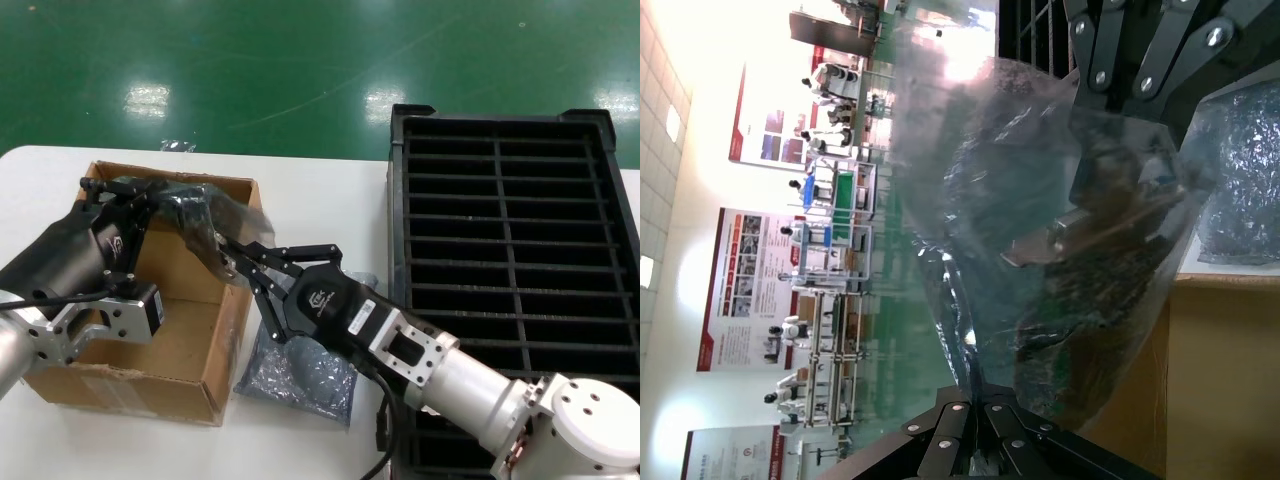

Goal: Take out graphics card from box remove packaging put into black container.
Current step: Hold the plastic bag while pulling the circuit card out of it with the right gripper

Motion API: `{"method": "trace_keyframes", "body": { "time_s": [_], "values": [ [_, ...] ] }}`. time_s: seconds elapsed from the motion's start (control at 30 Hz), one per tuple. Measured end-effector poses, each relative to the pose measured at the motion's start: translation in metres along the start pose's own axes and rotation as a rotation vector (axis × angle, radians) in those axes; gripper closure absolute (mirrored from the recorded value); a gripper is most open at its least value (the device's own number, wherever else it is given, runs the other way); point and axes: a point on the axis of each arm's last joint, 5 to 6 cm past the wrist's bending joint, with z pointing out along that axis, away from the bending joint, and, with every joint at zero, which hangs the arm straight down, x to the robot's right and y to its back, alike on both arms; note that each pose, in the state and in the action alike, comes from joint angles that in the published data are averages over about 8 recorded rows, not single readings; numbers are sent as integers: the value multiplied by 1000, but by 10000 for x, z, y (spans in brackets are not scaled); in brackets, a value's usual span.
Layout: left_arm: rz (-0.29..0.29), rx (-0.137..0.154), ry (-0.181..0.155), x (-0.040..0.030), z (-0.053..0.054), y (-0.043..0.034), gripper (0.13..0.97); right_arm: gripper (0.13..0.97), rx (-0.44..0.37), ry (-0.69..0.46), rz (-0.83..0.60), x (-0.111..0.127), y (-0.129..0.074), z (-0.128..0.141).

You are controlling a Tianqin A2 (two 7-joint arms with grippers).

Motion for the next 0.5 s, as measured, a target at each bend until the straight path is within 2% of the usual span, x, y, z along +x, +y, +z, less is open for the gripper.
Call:
{"method": "trace_keyframes", "body": {
  "time_s": [0.5],
  "values": [
    [0,0,0,0,0,0,958,920,-43,18,-35,6,91,97]
  ]
}}
